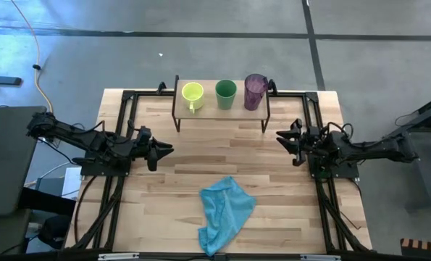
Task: Stack small to large cups/mugs on shelf
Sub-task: Return to Home Position
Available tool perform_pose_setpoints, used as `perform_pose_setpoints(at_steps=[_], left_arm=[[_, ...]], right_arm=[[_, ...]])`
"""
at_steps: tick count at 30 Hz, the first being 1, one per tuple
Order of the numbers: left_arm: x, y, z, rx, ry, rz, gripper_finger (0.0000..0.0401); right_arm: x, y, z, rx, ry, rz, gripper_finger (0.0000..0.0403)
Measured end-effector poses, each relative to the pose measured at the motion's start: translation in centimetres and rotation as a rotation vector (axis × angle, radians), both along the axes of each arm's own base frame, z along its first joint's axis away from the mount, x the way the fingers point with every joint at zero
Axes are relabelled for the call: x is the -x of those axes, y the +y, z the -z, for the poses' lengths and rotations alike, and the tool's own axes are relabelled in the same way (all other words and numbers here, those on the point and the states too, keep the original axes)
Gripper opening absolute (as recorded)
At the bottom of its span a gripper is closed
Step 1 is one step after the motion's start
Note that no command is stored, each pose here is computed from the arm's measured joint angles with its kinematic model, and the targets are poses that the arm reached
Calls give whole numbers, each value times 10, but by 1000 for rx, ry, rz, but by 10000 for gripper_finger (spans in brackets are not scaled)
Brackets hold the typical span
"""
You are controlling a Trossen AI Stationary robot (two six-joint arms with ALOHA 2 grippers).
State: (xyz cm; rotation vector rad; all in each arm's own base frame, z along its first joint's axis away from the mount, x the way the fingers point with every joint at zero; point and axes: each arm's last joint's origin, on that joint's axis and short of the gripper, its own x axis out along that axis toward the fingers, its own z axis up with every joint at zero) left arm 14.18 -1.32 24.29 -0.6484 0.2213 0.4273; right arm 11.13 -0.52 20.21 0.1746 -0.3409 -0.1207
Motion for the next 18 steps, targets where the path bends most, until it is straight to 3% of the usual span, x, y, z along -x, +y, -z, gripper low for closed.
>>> perform_pose_setpoints(at_steps=[13, 18], left_arm=[[-2, 0, -7, -4, -78, -30, 104], [-3, 0, -11, -89, -86, 4, 104]], right_arm=[[-1, 0, 3, 6, 30, 2, 108], [-1, 0, 3, -4, 29, -1, 108]])
